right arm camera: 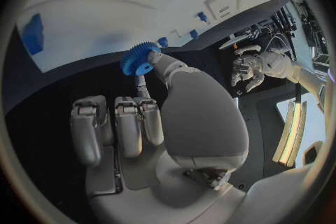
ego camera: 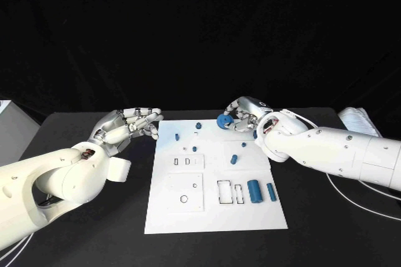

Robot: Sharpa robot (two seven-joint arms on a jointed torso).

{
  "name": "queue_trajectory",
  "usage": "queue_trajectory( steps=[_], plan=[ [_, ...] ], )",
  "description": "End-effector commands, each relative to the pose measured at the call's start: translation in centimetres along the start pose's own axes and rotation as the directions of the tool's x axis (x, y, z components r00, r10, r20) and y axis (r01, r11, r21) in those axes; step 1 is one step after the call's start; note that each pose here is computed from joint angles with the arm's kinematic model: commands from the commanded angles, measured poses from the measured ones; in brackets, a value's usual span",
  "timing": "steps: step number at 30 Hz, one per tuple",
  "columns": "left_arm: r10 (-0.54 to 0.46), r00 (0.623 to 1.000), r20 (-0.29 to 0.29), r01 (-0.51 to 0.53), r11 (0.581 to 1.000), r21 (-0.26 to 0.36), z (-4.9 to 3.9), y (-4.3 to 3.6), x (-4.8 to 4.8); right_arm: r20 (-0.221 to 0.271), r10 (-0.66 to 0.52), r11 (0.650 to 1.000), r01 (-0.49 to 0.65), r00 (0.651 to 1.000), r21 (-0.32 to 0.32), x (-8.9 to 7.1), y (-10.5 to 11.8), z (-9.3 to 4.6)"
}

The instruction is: Assemble the parts on the task board

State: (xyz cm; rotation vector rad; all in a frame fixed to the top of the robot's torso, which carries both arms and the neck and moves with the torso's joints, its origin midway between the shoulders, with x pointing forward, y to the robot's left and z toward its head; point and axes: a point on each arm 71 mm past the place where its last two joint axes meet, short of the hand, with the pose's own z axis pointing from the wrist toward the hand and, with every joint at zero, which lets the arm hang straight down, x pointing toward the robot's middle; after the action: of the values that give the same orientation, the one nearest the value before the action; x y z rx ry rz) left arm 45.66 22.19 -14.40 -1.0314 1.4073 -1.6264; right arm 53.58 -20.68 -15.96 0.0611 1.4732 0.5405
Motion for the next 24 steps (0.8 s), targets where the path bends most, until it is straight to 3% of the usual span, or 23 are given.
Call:
queue_trajectory(
  steps=[1,9,24],
  plan=[
    [-0.004,1.000,-0.023,0.004,1.000,0.008,0.09,-0.11,0.29,0.058,-0.057,0.995,0.062,0.997,-0.077,0.1,2.0,0.2],
    [-0.006,1.000,-0.027,0.006,1.000,0.008,0.15,-0.09,0.45,0.042,-0.076,0.989,0.081,0.996,-0.126,1.7,4.9,1.4],
    [-0.007,1.000,-0.030,0.007,1.000,0.006,0.24,-0.05,0.52,-0.040,-0.085,0.989,0.079,0.996,-0.125,5.0,6.4,1.9]
  ],
)
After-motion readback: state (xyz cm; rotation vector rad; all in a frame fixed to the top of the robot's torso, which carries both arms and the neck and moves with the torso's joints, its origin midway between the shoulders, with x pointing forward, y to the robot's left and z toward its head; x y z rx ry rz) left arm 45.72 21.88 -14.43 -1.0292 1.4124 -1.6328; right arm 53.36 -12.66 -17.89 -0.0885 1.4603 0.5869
